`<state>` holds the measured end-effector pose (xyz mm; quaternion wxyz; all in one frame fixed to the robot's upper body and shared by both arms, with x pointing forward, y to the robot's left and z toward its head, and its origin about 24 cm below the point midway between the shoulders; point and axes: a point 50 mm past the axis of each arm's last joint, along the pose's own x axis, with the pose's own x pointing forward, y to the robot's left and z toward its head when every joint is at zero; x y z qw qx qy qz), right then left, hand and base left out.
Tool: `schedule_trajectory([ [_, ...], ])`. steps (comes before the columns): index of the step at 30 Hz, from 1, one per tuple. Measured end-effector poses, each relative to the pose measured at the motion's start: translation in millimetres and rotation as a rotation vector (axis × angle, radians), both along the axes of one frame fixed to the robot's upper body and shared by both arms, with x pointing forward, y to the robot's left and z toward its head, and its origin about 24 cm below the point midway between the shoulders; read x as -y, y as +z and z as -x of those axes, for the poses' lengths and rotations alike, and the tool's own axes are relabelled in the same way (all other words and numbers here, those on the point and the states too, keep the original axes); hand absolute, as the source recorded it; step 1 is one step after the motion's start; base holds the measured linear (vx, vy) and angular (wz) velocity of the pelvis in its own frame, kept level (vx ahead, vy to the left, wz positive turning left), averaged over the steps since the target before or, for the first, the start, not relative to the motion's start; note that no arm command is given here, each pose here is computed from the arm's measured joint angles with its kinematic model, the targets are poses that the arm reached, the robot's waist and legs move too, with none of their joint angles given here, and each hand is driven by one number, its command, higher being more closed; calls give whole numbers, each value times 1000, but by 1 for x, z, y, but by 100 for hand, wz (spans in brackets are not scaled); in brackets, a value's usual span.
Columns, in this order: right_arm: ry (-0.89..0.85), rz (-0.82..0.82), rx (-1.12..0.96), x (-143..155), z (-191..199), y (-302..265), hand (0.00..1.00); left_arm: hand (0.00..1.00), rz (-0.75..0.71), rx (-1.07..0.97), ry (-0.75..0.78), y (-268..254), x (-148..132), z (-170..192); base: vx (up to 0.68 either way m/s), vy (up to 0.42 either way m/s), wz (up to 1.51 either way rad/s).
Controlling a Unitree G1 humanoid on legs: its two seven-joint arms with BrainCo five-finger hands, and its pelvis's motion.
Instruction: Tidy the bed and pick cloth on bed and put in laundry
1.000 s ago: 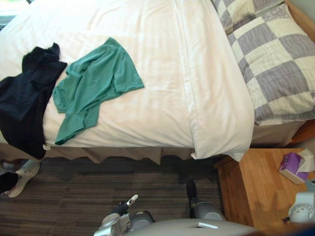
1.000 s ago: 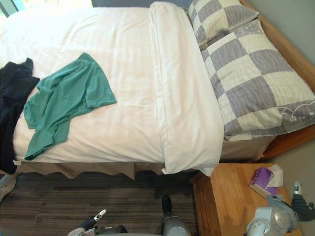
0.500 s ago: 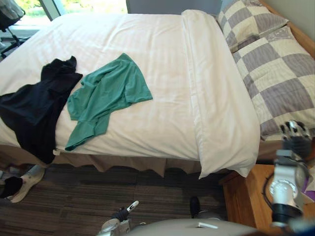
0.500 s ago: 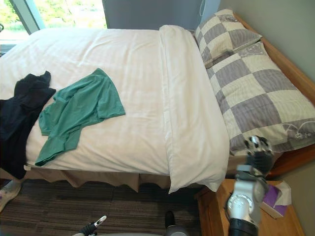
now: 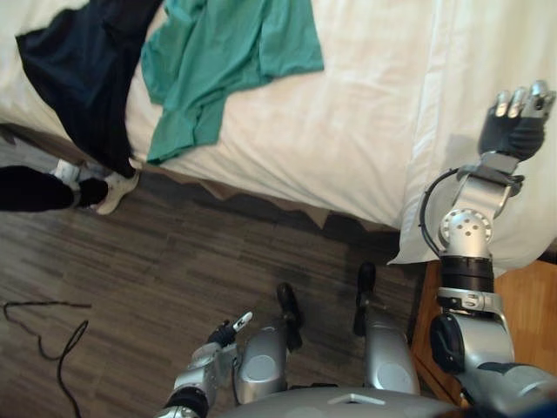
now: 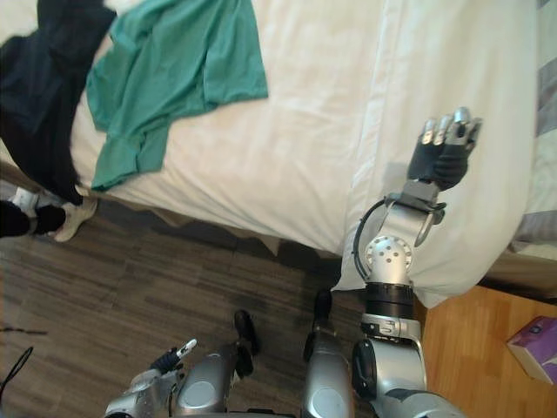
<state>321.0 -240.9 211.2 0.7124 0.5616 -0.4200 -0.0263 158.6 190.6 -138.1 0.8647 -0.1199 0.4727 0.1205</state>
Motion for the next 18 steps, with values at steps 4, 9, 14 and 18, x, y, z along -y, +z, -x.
schedule_trajectory([
  [4,26,-38,127,-4,-3,26,100,0,54,102,-22,14,16,-31,-37,-56,-15],
  [9,40,-32,285,1,-1,44,100,0,93,192,8,28,24,-56,-3,-70,-23],
  [14,21,-8,441,7,11,47,100,0,106,211,48,29,24,-58,58,-28,-24],
  [18,-40,-40,470,26,26,28,100,0,121,248,87,32,25,-62,34,0,-11],
])
